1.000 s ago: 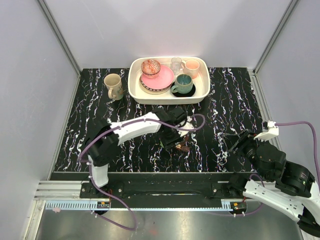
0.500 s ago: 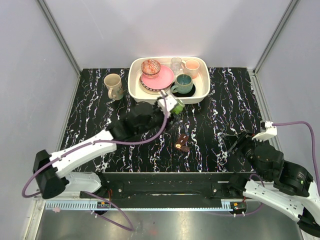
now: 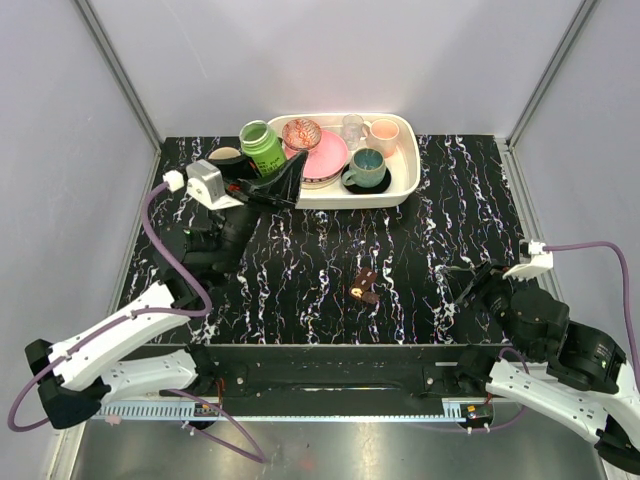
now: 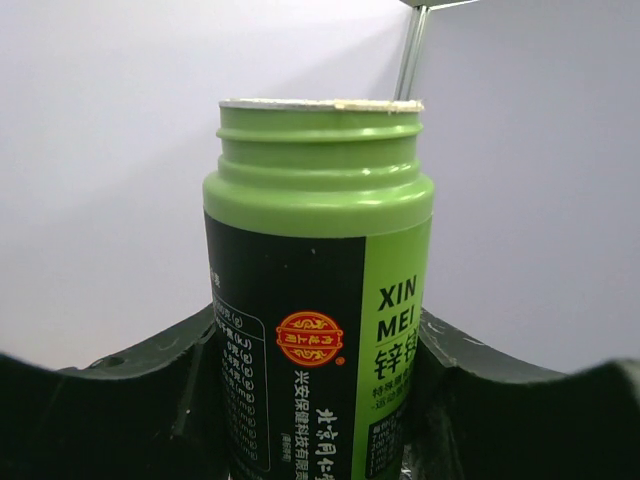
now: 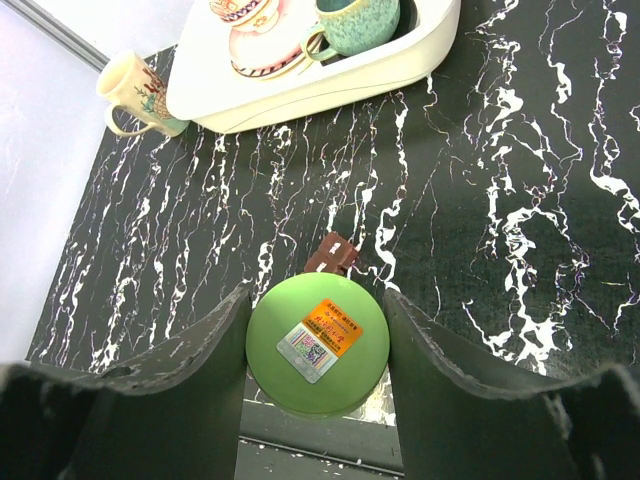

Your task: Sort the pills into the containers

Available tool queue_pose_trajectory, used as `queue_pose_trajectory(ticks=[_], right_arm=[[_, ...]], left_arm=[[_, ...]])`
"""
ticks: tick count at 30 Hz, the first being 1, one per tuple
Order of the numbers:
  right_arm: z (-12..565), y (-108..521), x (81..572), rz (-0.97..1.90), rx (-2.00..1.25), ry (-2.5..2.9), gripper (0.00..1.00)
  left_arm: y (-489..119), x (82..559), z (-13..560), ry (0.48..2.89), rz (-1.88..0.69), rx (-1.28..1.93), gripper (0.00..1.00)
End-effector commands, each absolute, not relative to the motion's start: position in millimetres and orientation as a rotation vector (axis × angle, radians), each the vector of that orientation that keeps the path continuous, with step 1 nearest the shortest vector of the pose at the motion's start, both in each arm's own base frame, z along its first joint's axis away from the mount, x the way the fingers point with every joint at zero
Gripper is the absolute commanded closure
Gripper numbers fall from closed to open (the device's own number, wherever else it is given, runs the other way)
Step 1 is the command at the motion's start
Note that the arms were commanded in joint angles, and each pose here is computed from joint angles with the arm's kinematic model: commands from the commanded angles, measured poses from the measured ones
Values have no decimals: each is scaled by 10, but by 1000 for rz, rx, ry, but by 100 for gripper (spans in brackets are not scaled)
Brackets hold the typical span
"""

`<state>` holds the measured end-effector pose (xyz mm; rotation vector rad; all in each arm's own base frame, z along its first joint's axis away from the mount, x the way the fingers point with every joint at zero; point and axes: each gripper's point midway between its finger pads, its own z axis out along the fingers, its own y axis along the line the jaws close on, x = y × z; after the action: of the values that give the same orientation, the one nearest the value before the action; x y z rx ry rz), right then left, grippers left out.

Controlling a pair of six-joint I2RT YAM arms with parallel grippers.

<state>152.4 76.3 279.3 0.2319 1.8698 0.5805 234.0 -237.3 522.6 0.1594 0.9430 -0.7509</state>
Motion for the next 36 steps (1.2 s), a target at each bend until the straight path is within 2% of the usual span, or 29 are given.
queue_pose_trajectory(ticks=[1,2,6,11,14,19,25,36], right_arm=[[2988,839,1584,608,226,1823,100],[3008,854,1592,611,222,1818,100],[3094,1037,1614,625,131,1838,100],[3551,1333,1626,706,-24,1779,100],[3979,1516,1615,781,-109,1700,100],[4629,1923,1559,935,-250,1590,100],[5043,2219,1429,1117,-326,1459,100],[5052,2542,1219,1242,-519,1434,100]], left_arm=[[-2444,2203,5600,889,-876,225,100],[-2592,2276,5376,992,-875,288,100],[-2836,2013,5039,1052,-1029,457,100],[-3048,1674,4410,1240,-1167,664,100],[-3099,1442,4189,1275,-1234,743,100],[-3249,1067,4037,1247,-1377,865,100],[-3384,920,4067,1181,-1439,918,100],[-3501,863,4156,1145,-1474,964,100]])
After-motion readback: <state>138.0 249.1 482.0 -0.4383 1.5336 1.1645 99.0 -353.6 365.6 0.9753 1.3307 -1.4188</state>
